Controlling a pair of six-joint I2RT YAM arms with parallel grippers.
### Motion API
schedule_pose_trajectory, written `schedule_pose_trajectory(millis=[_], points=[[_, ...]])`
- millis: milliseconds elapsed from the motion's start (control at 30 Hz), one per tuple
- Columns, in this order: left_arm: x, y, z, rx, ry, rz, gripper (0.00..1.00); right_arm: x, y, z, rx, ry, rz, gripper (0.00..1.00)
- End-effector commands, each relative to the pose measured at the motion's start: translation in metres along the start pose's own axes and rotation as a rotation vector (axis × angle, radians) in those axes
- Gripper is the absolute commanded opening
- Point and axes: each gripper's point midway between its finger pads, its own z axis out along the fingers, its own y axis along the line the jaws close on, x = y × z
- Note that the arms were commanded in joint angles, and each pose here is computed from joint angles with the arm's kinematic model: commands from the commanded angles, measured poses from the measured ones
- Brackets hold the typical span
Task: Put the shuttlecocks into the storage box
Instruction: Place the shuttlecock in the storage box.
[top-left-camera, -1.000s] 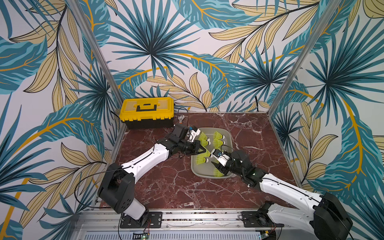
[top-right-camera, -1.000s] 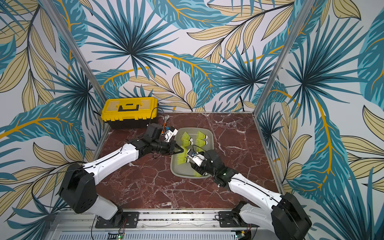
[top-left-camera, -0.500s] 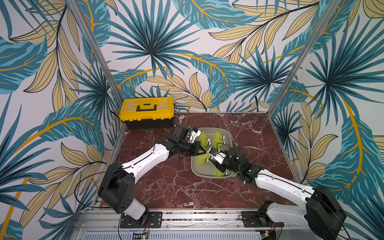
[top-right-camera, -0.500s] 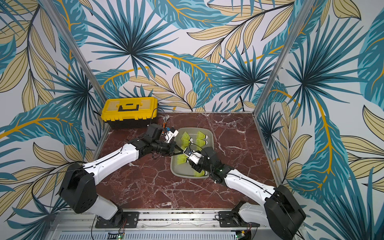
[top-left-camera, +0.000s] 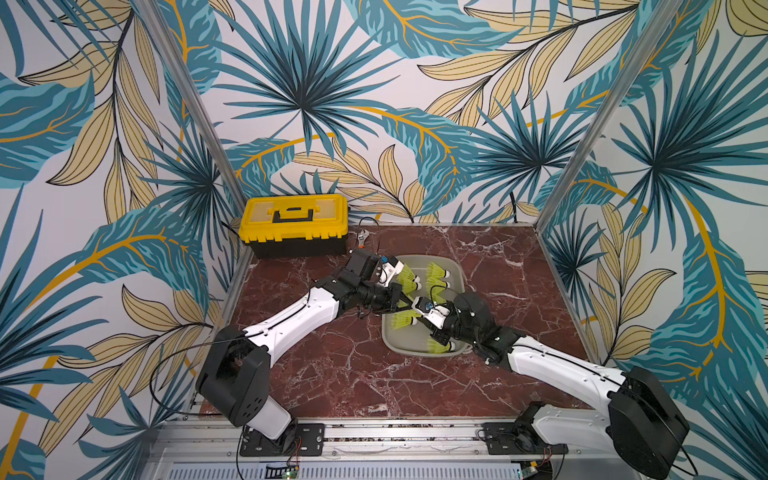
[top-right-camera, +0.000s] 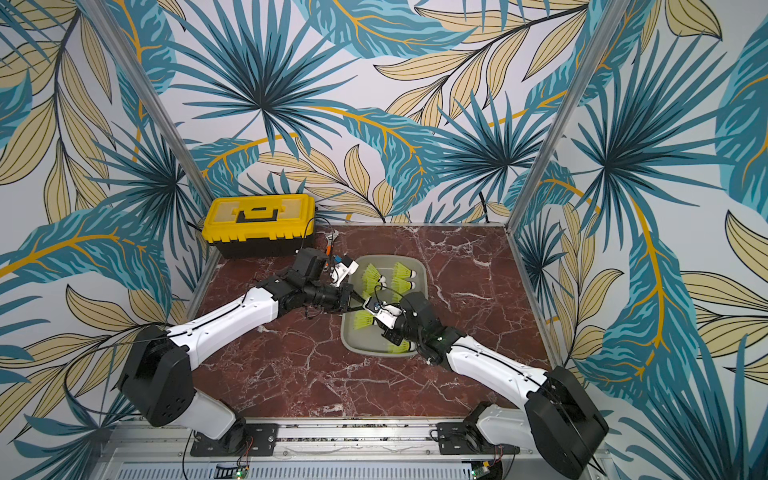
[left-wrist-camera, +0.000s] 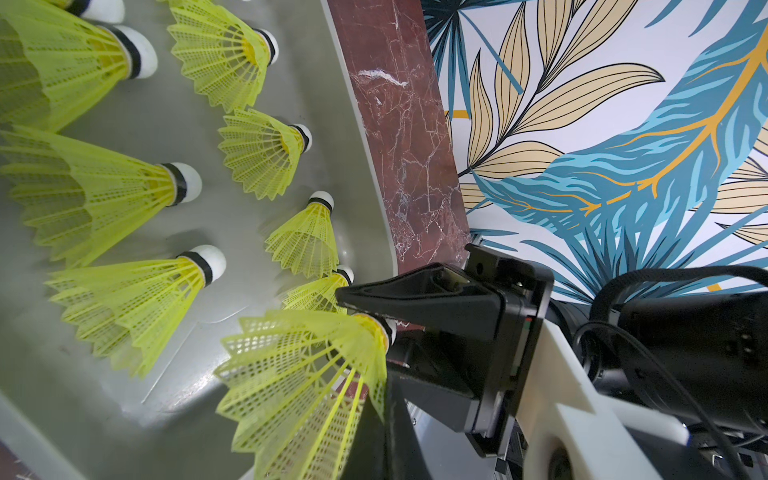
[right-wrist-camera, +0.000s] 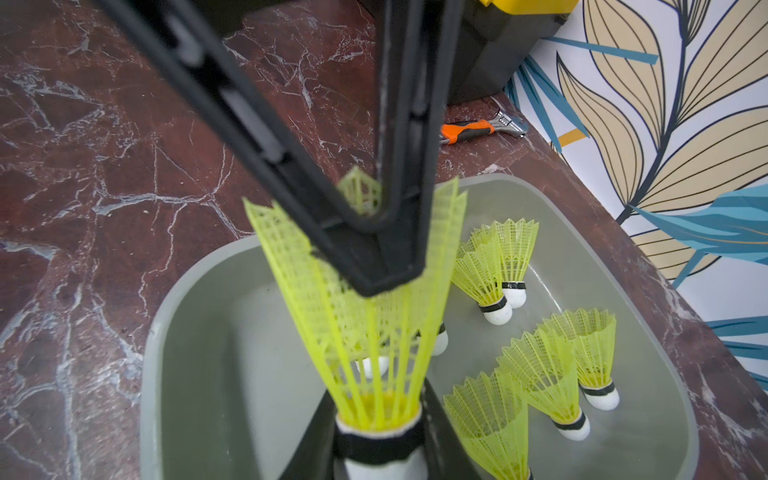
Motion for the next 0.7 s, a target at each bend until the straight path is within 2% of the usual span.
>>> schedule_pose_trajectory(millis=[0,67,133,400,667], points=[[-0.008,-0.012,-0.005,0.004,-0.013,0.051,0.09,-0.003,0.004,-0.002,-0.032,0.008,-0.014,0.19],[-0.007,-0.009,-0.007,-0.017,-0.012,0.061,0.2,0.0,0.006,-0.003,-0.045,0.022,-0.024,0.18],[-0.004,-0.007,-0.008,-0.036,-0.002,0.077,0.24,0.002,0.009,-0.005,-0.058,0.035,-0.031,0.17],[0.006,0.0,-0.013,-0.092,0.05,0.131,0.24,0.004,0.02,-0.011,-0.128,0.058,-0.047,0.18],[0.01,-0.009,-0.009,-0.034,0.073,0.141,0.24,0.002,0.021,-0.009,-0.143,0.061,-0.044,0.18]])
